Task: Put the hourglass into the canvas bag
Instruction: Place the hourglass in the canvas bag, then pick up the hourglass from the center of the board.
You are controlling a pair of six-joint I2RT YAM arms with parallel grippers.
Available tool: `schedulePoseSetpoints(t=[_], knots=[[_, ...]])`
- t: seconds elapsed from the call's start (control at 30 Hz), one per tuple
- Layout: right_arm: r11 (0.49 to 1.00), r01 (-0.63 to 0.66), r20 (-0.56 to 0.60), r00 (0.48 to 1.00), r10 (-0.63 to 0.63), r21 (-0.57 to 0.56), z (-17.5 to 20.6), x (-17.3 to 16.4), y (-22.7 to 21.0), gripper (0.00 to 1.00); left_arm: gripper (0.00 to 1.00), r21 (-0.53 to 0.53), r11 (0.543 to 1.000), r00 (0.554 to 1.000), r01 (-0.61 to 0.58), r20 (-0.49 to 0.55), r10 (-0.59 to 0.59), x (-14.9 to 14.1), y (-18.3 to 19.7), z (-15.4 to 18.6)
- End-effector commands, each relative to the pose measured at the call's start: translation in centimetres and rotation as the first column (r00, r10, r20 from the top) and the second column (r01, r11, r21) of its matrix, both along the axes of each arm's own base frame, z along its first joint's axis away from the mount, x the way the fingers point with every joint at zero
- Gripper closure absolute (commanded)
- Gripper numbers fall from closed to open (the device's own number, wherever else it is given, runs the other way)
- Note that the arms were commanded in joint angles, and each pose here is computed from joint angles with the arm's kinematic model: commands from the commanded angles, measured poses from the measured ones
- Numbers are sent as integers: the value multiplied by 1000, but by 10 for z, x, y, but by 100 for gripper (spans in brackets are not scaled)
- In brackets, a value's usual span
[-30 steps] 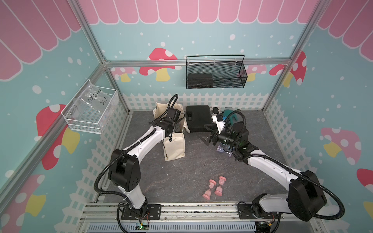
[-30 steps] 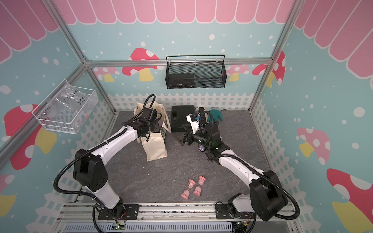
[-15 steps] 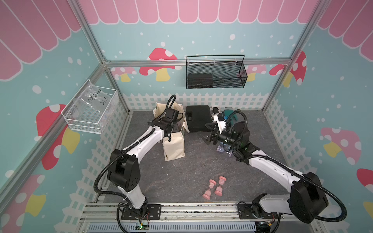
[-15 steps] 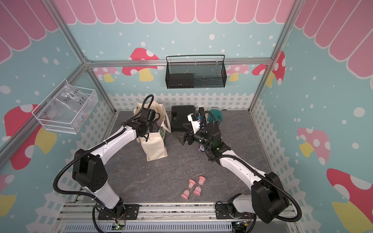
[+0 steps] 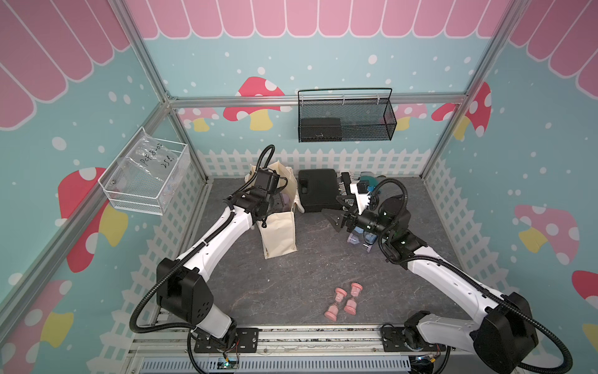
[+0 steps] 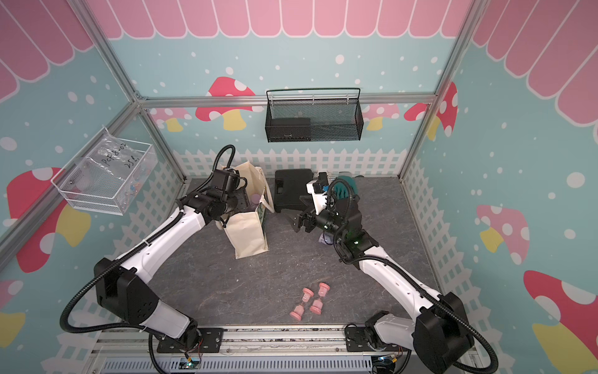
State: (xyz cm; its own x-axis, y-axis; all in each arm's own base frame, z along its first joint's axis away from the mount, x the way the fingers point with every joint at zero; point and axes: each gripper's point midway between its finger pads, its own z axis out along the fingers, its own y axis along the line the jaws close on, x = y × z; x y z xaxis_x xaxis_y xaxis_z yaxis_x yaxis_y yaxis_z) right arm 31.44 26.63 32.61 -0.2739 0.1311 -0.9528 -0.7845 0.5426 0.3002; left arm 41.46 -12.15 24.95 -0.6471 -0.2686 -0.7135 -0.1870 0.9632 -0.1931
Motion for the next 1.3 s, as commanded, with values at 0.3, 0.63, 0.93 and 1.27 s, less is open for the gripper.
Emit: schedulePoseSetpoints(t=[0.3, 0.63, 0.93, 1.27], knots=[[981, 131, -137, 979, -151, -142, -30, -13, -36, 0, 27, -46, 988, 971, 150, 196, -138, -68, -43, 78], [940, 219, -281, 915, -291, -261, -79, -33, -69, 0, 25, -135, 936, 935, 324, 195, -296, -126, -91, 60], [918, 215, -425, 835, -350, -333, -129, -58, -86, 0, 22, -232, 841, 870, 489, 51, -491, -164, -155, -4], [884, 268, -502, 743, -443, -382, -171, -75, -108, 0, 22, -246, 701, 697, 669, -122, -707, -219, -217, -71]])
